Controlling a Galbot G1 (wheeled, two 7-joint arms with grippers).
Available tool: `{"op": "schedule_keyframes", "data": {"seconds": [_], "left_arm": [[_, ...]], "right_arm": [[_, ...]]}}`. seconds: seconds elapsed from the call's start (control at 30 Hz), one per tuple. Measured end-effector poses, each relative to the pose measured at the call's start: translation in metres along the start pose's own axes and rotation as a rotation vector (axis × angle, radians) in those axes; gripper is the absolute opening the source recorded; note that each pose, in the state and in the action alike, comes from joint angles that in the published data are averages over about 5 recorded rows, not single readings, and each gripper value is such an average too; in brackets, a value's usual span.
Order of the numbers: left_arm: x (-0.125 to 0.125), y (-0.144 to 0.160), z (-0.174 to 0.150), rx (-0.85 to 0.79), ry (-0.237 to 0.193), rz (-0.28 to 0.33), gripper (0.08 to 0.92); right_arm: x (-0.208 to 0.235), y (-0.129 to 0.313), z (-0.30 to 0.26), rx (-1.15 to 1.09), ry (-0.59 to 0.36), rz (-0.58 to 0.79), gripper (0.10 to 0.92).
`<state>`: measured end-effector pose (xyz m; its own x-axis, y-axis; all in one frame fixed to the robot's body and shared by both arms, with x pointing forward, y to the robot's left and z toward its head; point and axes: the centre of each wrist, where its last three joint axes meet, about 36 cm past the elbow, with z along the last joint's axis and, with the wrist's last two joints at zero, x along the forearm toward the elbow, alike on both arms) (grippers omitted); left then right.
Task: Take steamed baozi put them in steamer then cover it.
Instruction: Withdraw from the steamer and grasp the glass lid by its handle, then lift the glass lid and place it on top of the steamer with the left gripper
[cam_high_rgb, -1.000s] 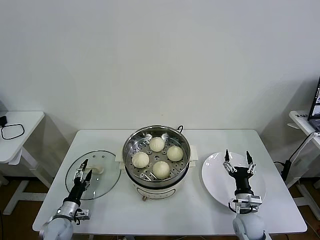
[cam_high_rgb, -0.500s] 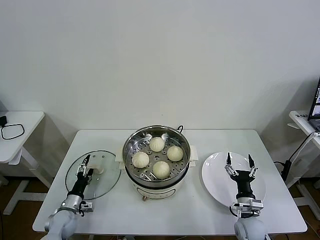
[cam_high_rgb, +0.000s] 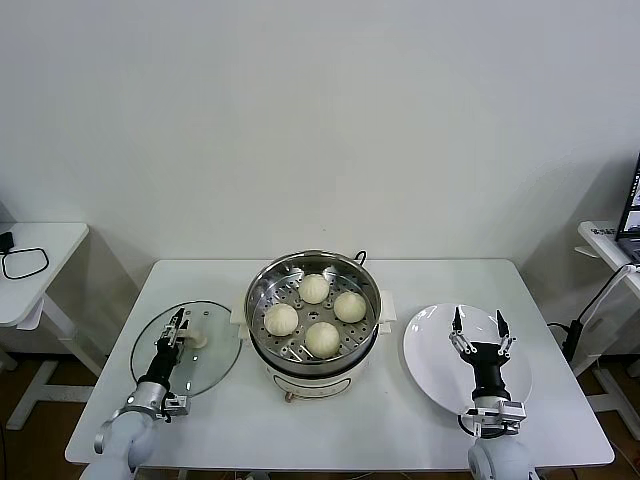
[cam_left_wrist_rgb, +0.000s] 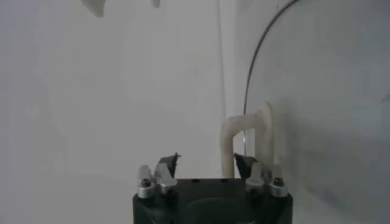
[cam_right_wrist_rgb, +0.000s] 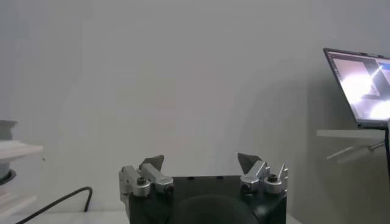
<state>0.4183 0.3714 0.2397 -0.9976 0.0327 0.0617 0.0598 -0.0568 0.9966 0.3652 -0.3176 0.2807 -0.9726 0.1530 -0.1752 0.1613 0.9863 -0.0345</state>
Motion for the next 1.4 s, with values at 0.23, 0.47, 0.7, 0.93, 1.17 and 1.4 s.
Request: {"op": "schedule_keyframes", "data": {"seconds": [0.23, 0.47, 0.7, 0.93, 1.17, 1.4], "left_arm": [[-0.002, 0.0, 0.001, 0.014, -0.002, 0.0, 0.273], [0.001, 0.004, 0.005, 0.033, 0.001, -0.016, 0.193], [0.004, 0.021, 0.012, 0.051, 0.012, -0.059, 0.193], [0.002, 0.07, 0.024, 0.045, 0.03, -0.158, 0.193], [0.0, 0.148, 0.016, 0.048, 0.013, -0.291, 0.193], [0.013, 0.214, -0.037, 0.11, -0.057, -0.369, 0.193]], "right_arm": [[0.001, 0.001, 0.001, 0.002, 0.0, -0.001, 0.823], [0.001, 0.003, 0.001, 0.004, -0.002, -0.002, 0.823], [0.002, 0.005, 0.0, 0.005, -0.005, -0.007, 0.823], [0.001, 0.007, -0.001, 0.007, -0.01, -0.012, 0.823], [0.001, 0.008, -0.002, 0.006, -0.011, -0.009, 0.823], [0.003, 0.011, -0.002, 0.01, -0.004, -0.008, 0.823]]}}
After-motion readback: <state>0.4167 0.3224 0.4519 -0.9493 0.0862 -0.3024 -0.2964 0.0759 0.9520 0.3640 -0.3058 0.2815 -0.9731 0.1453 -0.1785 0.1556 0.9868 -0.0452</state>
